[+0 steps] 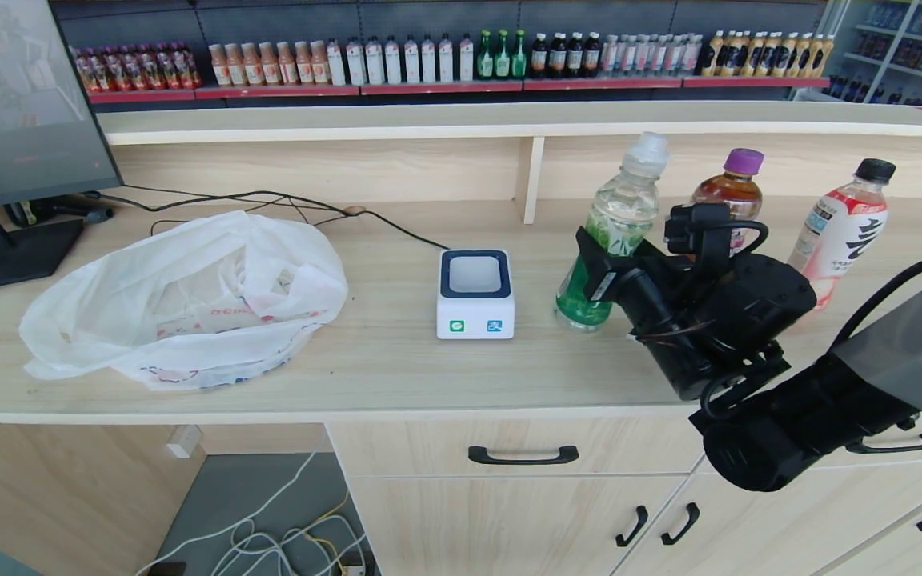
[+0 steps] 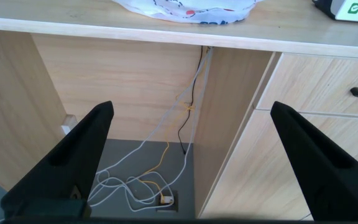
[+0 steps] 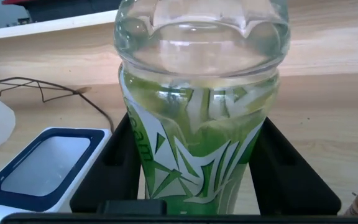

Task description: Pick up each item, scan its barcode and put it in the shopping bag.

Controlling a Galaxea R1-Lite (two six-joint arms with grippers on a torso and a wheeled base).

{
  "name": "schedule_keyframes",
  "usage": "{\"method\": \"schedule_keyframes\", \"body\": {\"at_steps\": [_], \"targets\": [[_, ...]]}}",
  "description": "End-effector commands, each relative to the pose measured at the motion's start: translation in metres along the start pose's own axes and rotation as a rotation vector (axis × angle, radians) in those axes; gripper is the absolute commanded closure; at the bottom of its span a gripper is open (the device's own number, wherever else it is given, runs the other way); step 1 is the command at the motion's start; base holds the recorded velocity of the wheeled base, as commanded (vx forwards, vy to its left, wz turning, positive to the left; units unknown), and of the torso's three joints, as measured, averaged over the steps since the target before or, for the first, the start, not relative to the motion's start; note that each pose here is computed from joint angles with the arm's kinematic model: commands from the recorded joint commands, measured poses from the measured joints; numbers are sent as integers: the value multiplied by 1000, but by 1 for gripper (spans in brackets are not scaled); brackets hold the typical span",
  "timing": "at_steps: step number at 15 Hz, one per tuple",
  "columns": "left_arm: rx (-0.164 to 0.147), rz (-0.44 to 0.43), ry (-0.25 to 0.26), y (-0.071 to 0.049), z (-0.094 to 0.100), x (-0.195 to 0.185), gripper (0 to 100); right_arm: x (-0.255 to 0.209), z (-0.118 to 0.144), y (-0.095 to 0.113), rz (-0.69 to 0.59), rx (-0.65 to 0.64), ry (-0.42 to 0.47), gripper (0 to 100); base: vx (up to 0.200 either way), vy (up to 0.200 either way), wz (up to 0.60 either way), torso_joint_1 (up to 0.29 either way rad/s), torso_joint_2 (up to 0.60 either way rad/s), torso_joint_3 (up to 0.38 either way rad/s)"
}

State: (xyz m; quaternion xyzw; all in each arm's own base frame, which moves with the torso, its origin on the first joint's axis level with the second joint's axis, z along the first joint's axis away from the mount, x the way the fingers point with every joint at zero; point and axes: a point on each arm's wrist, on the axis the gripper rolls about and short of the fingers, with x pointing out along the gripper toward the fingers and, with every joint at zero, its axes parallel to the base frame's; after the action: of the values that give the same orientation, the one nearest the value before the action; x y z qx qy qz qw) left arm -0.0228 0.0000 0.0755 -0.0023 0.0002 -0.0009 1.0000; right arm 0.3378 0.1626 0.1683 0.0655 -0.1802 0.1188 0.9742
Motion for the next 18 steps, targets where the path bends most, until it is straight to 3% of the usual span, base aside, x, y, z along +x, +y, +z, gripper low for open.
{"method": "schedule_keyframes", "body": {"at_steps": [1, 14, 18], "targets": [[-1, 0, 0, 0, 0, 0, 0, -1, 12, 0, 0, 7, -31, 100, 0, 0, 0, 0, 0, 0], [-1, 0, 0, 0, 0, 0, 0, -27, 59, 10, 47, 46, -96, 100, 0, 0, 0, 0, 0, 0], [-1, 0, 0, 0, 0, 0, 0, -52, 94, 10, 70, 72, -144, 100, 0, 0, 0, 0, 0, 0]]}}
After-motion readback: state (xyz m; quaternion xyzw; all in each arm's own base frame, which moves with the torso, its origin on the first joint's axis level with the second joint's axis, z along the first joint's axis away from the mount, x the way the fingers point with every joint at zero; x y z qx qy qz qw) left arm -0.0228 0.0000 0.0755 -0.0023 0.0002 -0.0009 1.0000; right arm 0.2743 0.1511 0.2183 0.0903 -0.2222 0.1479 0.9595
